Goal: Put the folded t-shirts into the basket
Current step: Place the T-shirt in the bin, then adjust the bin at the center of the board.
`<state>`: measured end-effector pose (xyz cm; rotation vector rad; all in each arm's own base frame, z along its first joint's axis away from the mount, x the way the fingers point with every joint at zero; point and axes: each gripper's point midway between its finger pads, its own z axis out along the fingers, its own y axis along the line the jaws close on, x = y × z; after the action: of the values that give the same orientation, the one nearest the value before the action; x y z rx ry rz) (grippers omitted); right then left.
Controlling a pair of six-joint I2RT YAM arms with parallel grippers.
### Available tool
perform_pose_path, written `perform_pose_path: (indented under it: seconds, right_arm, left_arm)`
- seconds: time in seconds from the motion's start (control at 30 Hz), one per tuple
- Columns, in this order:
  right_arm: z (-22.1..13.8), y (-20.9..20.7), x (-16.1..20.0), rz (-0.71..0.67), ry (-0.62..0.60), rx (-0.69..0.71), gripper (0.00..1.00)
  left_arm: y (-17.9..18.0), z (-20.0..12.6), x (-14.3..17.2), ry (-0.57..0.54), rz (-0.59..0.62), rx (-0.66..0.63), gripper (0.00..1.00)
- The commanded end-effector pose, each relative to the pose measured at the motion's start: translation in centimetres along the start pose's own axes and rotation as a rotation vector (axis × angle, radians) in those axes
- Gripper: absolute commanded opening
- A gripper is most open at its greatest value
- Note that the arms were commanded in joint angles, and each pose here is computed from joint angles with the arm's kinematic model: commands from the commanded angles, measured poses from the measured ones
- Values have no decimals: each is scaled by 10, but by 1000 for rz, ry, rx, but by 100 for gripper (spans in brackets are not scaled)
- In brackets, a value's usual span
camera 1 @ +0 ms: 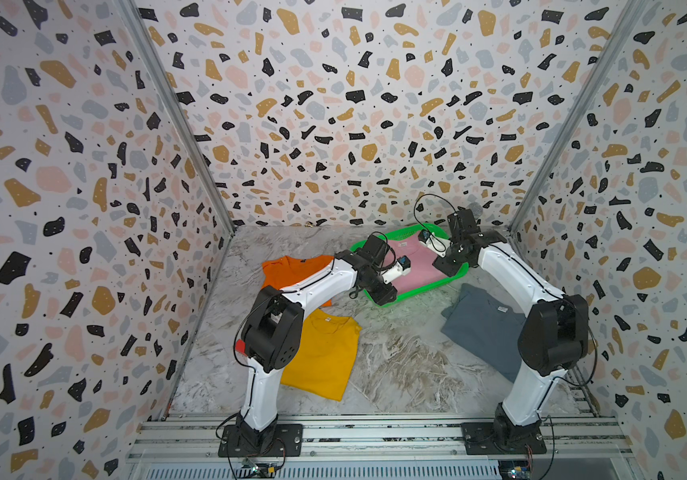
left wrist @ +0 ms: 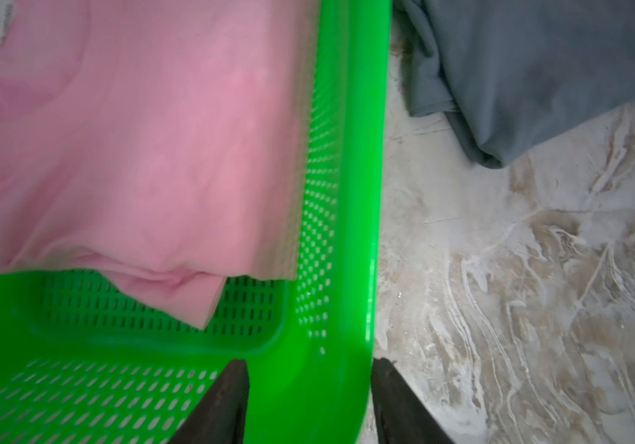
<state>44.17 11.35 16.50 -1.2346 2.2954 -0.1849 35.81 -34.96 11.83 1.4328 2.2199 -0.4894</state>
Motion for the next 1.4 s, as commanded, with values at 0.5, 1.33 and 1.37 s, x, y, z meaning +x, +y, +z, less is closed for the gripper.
perform_pose_path:
  seconds: [0.5, 1.33, 1.37]
  right_arm:
    - [-25, 47, 71, 98, 60, -80, 60]
    - [-18, 113, 173, 83, 270, -257, 61]
    - [-18, 115, 176, 76, 275, -265, 61]
  left_arm:
    - [19, -9, 59, 215, 260, -31, 28]
    - [21, 4, 70, 253, 502, 64, 16]
    - [21, 4, 68, 248, 512, 64, 15]
